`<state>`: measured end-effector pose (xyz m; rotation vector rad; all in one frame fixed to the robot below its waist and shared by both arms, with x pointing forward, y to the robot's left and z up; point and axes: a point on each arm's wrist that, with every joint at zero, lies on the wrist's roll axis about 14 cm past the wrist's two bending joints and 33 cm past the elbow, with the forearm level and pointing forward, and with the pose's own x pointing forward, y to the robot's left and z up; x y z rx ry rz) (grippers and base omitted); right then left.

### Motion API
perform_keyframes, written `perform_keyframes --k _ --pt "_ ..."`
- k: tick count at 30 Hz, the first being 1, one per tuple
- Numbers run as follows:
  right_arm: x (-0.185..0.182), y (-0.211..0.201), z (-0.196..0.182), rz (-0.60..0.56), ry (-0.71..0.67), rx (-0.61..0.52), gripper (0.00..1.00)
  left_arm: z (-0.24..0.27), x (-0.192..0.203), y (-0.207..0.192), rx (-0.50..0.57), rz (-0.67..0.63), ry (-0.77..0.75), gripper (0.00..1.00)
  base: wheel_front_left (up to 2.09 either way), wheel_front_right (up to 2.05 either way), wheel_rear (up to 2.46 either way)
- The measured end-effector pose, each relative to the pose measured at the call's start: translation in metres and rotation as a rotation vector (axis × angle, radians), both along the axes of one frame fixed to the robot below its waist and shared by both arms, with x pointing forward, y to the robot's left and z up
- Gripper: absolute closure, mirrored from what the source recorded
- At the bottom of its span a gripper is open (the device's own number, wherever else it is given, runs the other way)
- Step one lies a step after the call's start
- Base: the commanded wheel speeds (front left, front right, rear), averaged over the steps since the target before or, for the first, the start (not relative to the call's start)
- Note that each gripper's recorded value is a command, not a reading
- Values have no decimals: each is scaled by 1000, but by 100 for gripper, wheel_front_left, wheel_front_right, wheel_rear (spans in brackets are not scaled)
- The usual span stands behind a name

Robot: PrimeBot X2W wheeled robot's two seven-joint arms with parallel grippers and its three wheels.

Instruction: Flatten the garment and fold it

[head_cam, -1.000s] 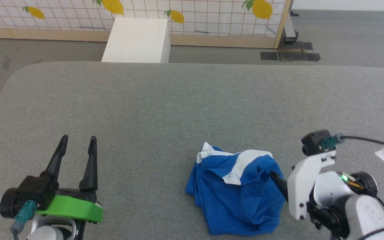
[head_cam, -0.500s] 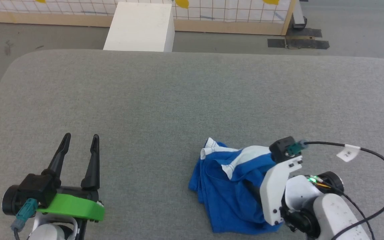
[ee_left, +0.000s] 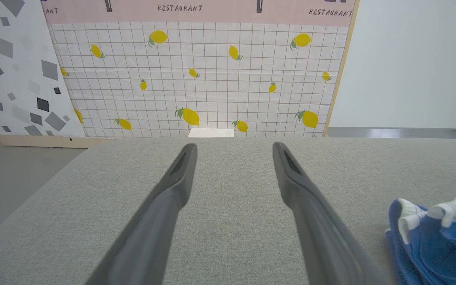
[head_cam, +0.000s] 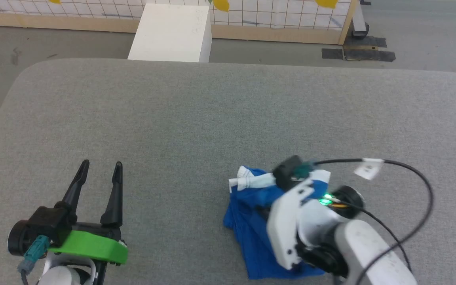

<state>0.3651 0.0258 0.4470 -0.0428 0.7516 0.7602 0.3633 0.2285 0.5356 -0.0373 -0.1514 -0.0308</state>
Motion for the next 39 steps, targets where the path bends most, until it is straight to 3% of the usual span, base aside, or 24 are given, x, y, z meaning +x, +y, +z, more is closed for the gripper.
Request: perform_keyframes --k 4,5,6,9,13,18,23,28,39 --pt "-7 23 -3 98 16 -15 100 0 1 -1 -1 -3 1 0 0 0 0" --pt "-10 25 -10 119 33 -42 69 0 1 -1 -2 -4 0 0 0 0 0" --pt "-13 27 -16 136 48 -64 0 0 2 -1 -4 -5 0 0 0 0 0" --pt "-23 32 -28 180 85 -96 0 0 1 1 -6 2 1 0 0 0 0" --pt "-10 33 -18 148 57 -51 0 1 0 6 0 14 0 0 0 0 0" --pt "24 10 16 6 -48 35 0 4 -2 8 1 20 -9 0 0 0 0" --pt "48 -55 38 -242 -137 78 0 8 -1 3 1 6 -25 0 0 0 0" --pt "29 -115 7 -396 -63 -31 0 11 3 -5 3 -18 -35 0 0 0 0" --pt "-12 -104 -64 -313 144 -155 0 3 10 -12 3 -42 -10 0 0 0 0"
